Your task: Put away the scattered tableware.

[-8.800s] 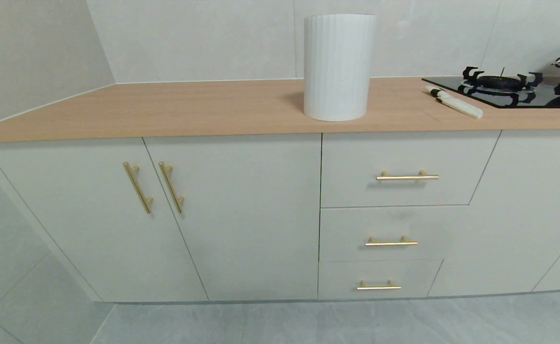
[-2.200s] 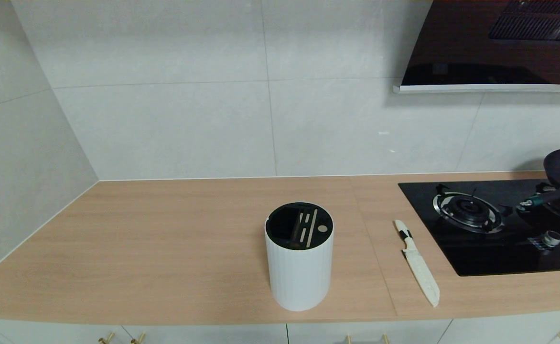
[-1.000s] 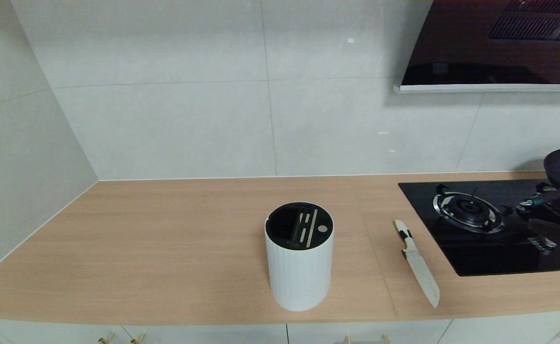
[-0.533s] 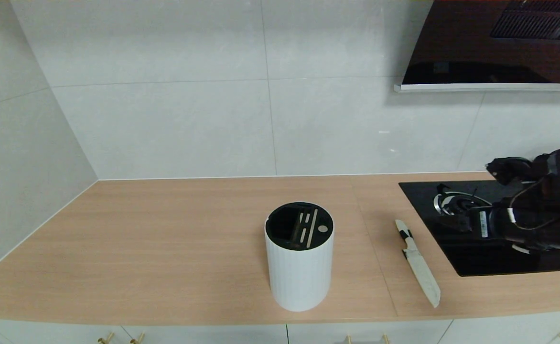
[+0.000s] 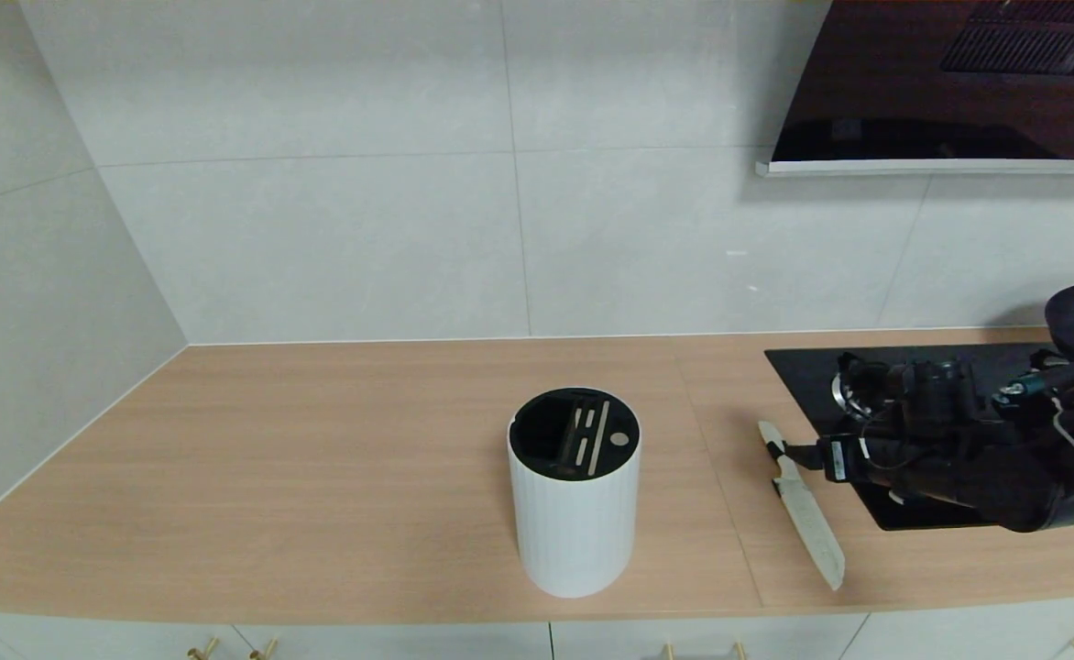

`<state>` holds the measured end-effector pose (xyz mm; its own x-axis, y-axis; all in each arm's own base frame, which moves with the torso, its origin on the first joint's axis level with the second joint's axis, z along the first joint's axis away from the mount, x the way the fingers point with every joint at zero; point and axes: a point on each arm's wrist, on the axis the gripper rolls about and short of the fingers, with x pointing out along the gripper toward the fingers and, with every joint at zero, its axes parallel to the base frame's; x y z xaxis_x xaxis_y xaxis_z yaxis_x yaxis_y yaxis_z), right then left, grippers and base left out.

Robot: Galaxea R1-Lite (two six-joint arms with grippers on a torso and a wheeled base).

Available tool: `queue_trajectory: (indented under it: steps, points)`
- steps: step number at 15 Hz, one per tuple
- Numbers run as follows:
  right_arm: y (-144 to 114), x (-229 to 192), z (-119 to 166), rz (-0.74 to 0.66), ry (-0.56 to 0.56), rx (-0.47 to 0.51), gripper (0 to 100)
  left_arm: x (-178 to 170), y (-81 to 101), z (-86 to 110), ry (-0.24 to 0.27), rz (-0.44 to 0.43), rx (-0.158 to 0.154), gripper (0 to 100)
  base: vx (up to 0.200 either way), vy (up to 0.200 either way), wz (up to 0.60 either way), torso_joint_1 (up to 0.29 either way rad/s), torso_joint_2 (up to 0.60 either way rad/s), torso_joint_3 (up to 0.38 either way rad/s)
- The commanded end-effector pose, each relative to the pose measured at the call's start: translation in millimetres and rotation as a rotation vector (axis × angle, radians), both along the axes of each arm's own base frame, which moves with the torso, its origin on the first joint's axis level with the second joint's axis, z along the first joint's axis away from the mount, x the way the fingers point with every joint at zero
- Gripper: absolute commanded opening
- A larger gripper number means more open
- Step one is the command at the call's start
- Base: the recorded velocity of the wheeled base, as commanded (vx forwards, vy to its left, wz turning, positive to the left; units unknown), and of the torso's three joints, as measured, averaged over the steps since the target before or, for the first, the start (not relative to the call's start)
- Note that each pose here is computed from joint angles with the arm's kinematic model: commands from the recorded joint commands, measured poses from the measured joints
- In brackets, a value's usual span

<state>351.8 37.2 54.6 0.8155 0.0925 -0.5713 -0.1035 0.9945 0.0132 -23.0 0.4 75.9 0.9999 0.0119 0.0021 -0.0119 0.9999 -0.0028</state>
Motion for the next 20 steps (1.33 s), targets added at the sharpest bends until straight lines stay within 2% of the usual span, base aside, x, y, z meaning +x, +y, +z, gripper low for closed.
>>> queue_trajectory:
  steps: [1,9,20]
  points:
    - [1.4,5.1,-29.0,0.0,0.062,-0.007,100,-0.1,0.0,0.4,-0.001,0.0,0.0,100,0.0,0.0,0.0,0.0,0.0,0.0]
    - [6.7,18.8,-63.9,-0.036,0.082,-0.045,100,-0.1,0.0,0.4,-0.001,0.0,0.0,100,0.0,0.0,0.0,0.0,0.0,0.0]
    - [16.1,22.3,-79.7,-0.024,0.079,-0.051,100,0.0,0.0,0.0,0.001,0.0,0.0,100,0.0,0.0,0.0,0.0,0.0,0.0]
